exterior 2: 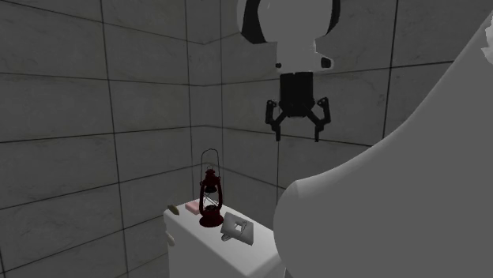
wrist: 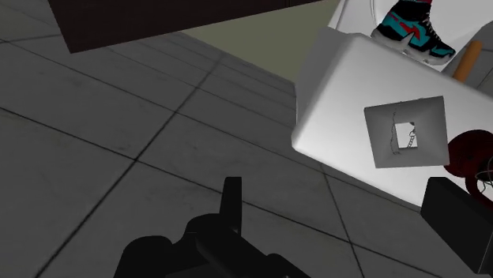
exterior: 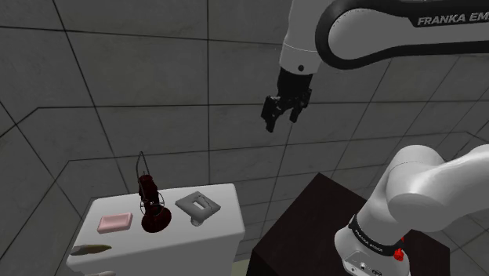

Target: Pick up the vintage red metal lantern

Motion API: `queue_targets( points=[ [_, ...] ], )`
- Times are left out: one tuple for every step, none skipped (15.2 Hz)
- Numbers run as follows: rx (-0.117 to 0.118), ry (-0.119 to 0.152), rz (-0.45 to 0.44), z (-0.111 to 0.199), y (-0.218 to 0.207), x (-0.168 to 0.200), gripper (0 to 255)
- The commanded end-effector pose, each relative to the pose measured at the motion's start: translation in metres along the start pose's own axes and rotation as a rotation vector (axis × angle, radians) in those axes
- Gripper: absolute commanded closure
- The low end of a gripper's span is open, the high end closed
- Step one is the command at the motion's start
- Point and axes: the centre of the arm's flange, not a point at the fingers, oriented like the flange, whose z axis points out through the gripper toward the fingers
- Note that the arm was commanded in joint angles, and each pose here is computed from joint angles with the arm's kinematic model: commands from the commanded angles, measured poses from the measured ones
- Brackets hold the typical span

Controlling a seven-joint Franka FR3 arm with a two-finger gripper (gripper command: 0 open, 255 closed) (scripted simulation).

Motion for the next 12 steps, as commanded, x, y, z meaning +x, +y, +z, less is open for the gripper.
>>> queue_targets(
  points=[
    [0.000, 0.025, 0.009, 0.008, -0.026, 0.000, 0],
    [-0.001, 0.036, 0.013, 0.014, -0.038, 0.000, 0],
    [-0.001, 0.048, 0.017, 0.019, -0.050, 0.000, 0],
    [-0.002, 0.060, 0.020, 0.025, -0.062, 0.000, 0],
    [-0.003, 0.071, 0.024, 0.030, -0.074, 0.001, 0],
    [-0.004, 0.083, 0.028, 0.035, -0.086, 0.001, 0],
    [-0.005, 0.094, 0.032, 0.041, -0.098, 0.001, 0],
    [-0.005, 0.106, 0.036, 0.046, -0.110, 0.002, 0],
    [-0.006, 0.117, 0.039, 0.052, -0.122, 0.003, 0],
    [-0.007, 0.129, 0.043, 0.057, -0.134, 0.004, 0],
    [-0.008, 0.141, 0.047, 0.063, -0.146, 0.004, 0],
    [-0.009, 0.152, 0.051, 0.068, -0.158, 0.006, 0]
  ],
)
